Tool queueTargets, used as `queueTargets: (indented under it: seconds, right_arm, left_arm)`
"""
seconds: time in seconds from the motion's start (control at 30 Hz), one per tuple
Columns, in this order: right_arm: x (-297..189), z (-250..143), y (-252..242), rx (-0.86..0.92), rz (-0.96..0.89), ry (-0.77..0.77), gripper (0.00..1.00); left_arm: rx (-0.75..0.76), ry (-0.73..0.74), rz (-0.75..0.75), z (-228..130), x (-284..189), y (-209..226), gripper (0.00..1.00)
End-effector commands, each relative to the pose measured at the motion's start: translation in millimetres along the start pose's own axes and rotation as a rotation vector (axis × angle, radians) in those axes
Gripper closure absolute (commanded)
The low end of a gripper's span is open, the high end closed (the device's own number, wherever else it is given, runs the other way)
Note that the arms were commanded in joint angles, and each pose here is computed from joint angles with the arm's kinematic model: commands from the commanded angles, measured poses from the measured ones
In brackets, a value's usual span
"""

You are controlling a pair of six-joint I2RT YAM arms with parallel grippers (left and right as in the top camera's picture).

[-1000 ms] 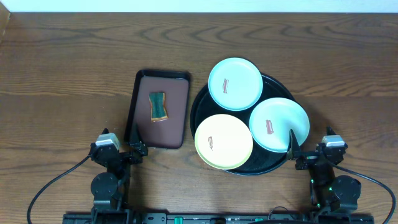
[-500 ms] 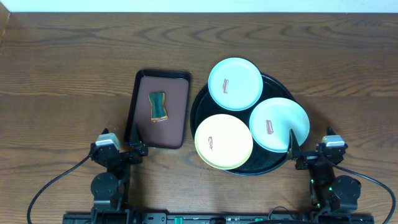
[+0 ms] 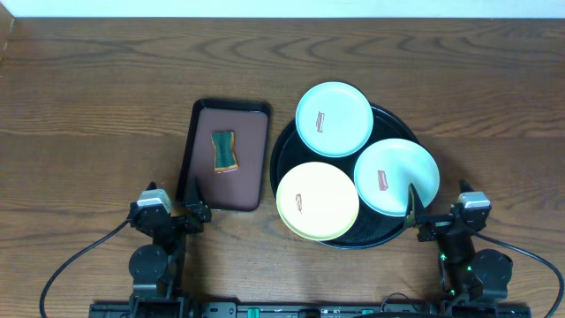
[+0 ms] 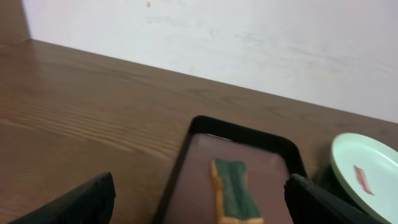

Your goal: Clean dirty plates on tray and stack at the side

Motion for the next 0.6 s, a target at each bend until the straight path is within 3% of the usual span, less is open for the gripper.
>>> queueTargets:
  seconds: [0.0,0.17,0.27,0.4,0.57]
  right_arm:
    - [-0.2,0.7,11.2,0.091,0.104,0.007,0.01]
    - [-11.7,33.1,33.1,0.065,0.216,-0.039,0.01]
    - [-22.0,70.8,46.4,0.051,0.233,-0.080,0.01]
    - [-19.6,128.9,65.9,0.018,0.259,-0.064,0.01]
    - [20.3,157.9,76.6,0.108,0.279,0.209,0.01]
  left_arm:
    - [-0.035,0.037,-0.090,-9.3,1.1,-9.6,0.12]
    - [-0.073,-0.105,-0.173,39.8,-8.7,-19.5,0.12]
    - [-0.072,-0.110,-0.173,72.9,-16.3,-20.8,0.12]
    - [-0.077,0.031,-0.161,118.7,-9.7,-23.4,0.12]
    - [-0.087,0.297,-0.137,147.2,26.0,-26.3,0.12]
Point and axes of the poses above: each gripper's point midway between its finger pads, its own x axis out along the fingers, its own y axis along the line the jaws close on, z = x × y, the point moved 6 cm from there along -x, back along the fingers, and after that the axes turned 10 degrees about x, right-handed, at the moved point
